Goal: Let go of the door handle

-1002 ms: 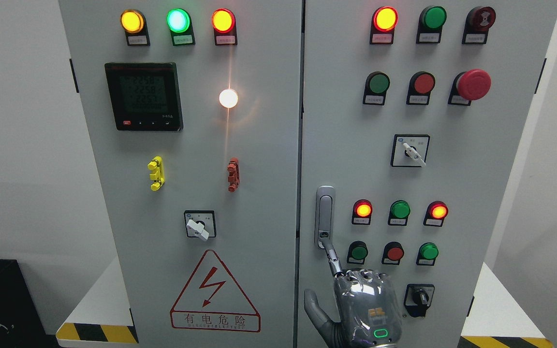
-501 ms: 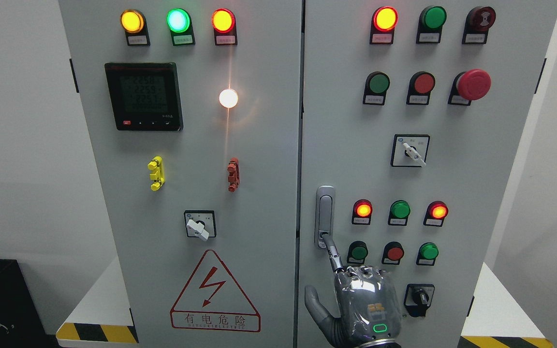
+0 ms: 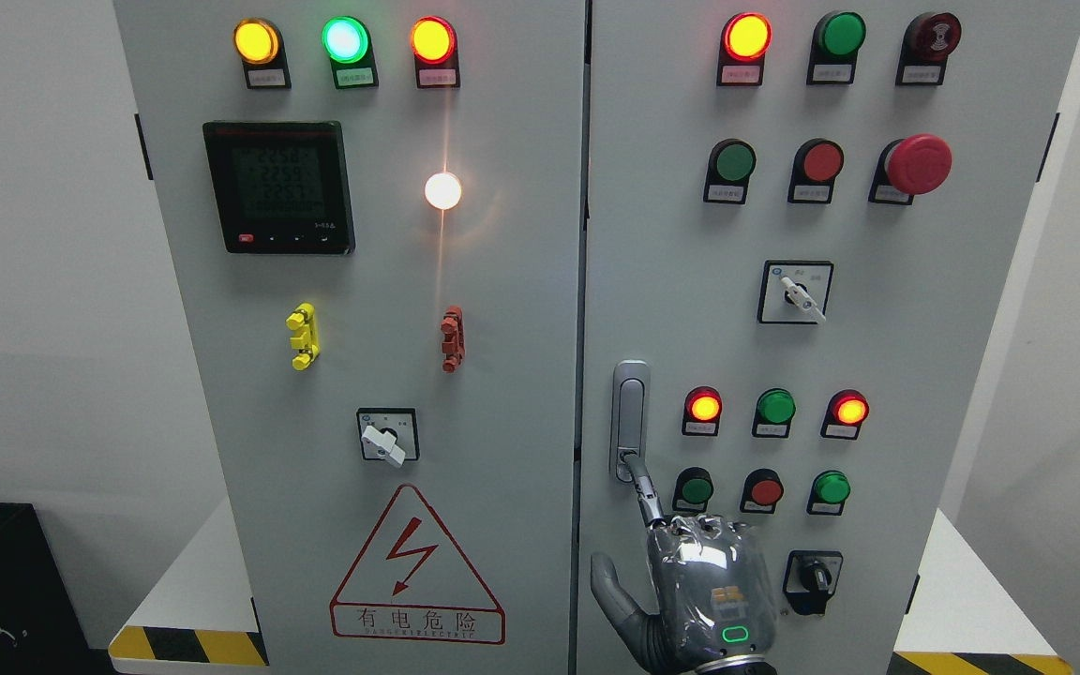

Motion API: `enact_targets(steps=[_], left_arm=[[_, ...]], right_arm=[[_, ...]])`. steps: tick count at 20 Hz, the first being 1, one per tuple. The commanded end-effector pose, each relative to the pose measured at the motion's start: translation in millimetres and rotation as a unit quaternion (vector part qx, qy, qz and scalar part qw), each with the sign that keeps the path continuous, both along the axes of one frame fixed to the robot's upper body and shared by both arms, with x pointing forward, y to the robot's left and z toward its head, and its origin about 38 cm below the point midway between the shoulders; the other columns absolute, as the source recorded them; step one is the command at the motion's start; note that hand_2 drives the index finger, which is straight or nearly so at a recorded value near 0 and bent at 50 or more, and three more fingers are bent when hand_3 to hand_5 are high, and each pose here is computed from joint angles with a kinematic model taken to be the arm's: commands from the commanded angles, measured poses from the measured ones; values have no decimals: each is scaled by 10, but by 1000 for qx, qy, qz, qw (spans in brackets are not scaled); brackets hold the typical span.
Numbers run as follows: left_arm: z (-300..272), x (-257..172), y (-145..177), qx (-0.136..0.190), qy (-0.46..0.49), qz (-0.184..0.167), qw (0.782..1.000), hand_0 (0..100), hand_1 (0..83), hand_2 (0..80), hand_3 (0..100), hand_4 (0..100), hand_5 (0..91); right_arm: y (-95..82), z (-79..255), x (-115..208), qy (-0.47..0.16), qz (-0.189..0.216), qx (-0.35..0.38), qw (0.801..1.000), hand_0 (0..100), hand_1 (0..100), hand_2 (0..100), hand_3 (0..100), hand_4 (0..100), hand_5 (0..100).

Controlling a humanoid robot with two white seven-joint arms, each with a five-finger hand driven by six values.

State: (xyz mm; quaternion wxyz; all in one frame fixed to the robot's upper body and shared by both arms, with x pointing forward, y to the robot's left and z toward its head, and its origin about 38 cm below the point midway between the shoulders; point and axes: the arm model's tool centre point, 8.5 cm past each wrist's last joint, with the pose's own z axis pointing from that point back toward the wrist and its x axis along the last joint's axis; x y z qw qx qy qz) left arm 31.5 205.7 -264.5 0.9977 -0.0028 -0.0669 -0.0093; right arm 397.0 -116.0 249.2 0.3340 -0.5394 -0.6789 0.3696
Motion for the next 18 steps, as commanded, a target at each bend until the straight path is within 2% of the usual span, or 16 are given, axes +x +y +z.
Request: enact_targets(steps=[1,18], left_arm=[[-4,-113,2,0,9,1,1000,120,556,0,0,0,0],[-4,-107,1,0,8,0,1000,120,556,0,0,0,0]], right_arm=[[7,-2,33,2,0,-1,1000,491,256,41,989,965,1000],[10,-50,62,11,-1,-2,1000,494,253,44,989,966,1000]])
